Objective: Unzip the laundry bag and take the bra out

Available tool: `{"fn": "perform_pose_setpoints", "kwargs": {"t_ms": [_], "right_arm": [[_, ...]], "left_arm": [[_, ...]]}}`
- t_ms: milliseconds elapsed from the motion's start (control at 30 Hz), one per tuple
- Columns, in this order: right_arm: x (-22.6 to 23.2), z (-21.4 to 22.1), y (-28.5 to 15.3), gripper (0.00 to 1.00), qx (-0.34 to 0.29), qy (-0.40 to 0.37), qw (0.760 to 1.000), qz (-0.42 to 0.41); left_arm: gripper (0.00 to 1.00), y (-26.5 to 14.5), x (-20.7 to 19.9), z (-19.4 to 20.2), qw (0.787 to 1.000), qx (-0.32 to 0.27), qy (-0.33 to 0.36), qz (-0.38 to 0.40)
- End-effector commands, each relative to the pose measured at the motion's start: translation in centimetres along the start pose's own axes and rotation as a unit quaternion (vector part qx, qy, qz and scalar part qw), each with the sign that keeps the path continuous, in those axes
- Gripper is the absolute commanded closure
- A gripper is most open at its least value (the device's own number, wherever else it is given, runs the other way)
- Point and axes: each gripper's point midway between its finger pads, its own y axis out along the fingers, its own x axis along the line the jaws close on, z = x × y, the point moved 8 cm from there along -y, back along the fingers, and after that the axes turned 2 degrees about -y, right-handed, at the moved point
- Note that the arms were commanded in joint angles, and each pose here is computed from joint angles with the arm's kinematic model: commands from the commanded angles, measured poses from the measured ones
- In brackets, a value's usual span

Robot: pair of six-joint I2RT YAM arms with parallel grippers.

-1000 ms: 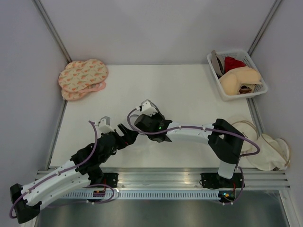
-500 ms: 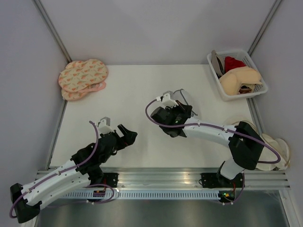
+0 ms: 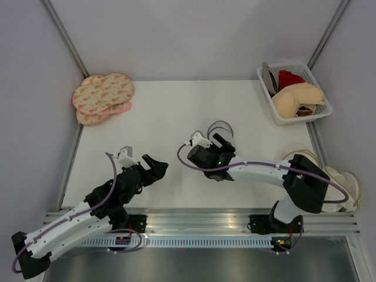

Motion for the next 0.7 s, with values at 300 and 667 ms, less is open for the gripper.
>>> {"fn": "perform_pose_setpoints", "kwargs": {"t_ms": [300,667], "right_arm": [[-7.1,-3.7,-1.5,0.02,-0.06,0.333,0.931,-0.138],[-7.1,-3.8,-2.3,0.02,-0.096,0.393,0.888,-0.218]], "left_arm": [[0.0,0.2,0.2,0.1,1.0,-0.001,0.005,-0.015],[0.0,0.9,-2.2,0.8,0.992,0.043,0.089,0.075]]}}
